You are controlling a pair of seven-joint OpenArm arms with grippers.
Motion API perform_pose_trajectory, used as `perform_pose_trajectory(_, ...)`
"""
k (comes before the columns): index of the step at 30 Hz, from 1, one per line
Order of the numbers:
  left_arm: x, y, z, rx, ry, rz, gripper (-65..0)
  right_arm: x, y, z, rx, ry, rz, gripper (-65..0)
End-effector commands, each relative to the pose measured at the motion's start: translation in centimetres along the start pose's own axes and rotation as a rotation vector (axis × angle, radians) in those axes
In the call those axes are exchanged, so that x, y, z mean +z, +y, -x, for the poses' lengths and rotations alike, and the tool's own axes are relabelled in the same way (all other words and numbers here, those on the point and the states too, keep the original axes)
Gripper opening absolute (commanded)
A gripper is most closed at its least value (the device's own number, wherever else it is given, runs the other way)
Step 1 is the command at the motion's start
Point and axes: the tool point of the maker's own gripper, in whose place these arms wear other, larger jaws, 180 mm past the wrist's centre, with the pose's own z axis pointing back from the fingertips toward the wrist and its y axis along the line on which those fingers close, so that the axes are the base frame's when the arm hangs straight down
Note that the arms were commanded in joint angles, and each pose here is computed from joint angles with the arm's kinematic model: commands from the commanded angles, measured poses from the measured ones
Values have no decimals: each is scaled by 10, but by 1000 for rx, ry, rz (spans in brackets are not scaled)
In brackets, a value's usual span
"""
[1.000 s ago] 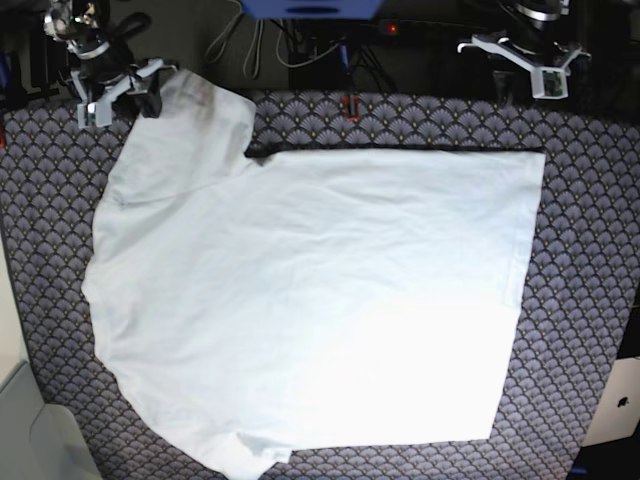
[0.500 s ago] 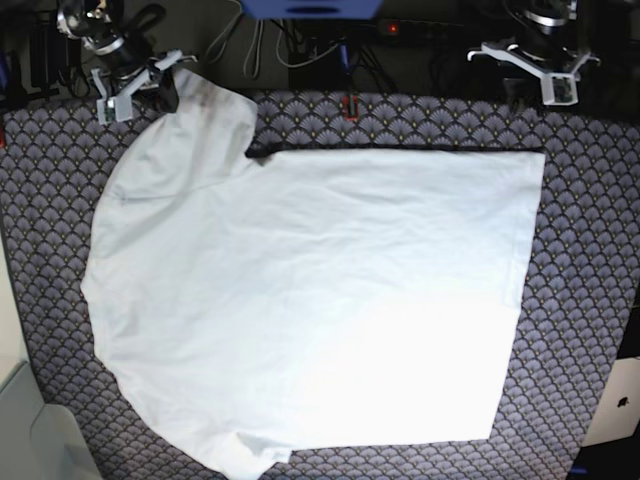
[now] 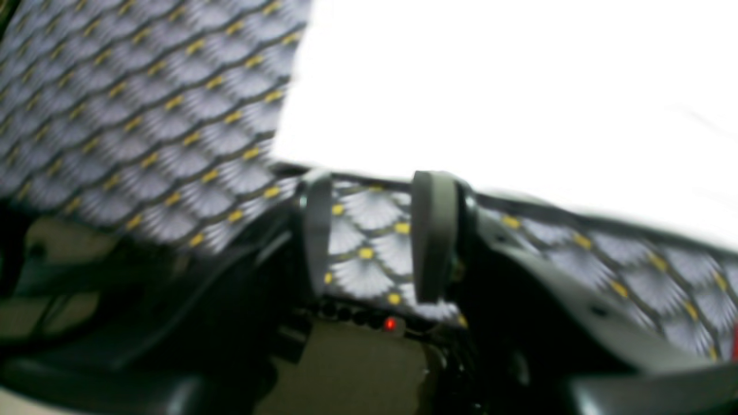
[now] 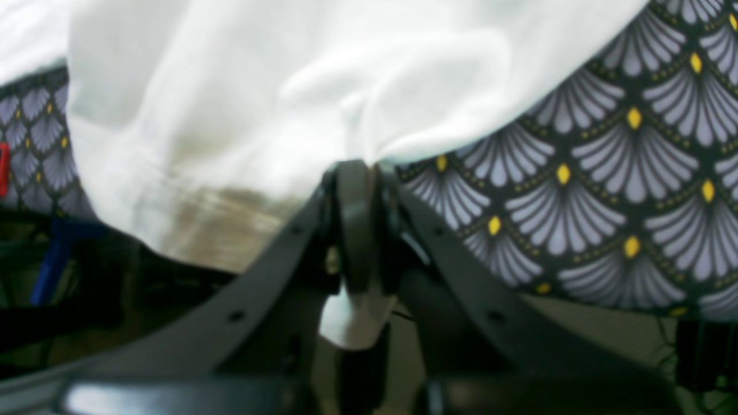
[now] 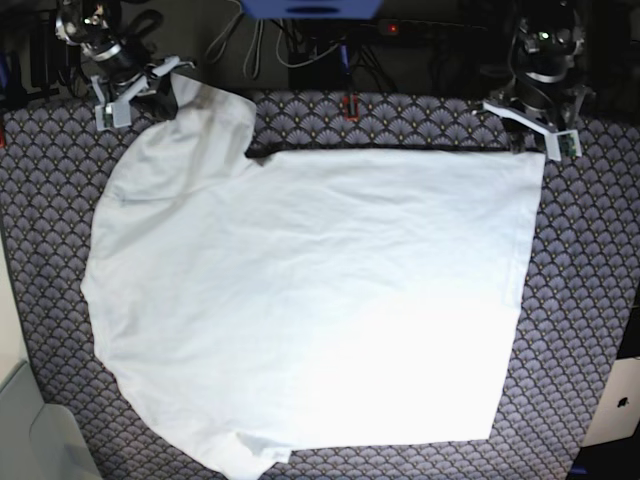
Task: Fold the T-shirt properly
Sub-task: 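Lower the left gripper onto the other shoulder corner and pinch it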
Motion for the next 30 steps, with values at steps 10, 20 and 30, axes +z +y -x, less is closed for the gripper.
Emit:
perform_pose_trajectory(10,-16,23,-3,23,7,-54,-413,3,-4,-3,17,1,9,-650)
perform_pose_trajectory(20,-28,40,-1,49,17,-96,-259,4,-8,-4,34,4,11,-650)
perform_pose_trajectory(30,-47,41,0,78,31,-99,-256,5,-9,-5,37,4,12,-650)
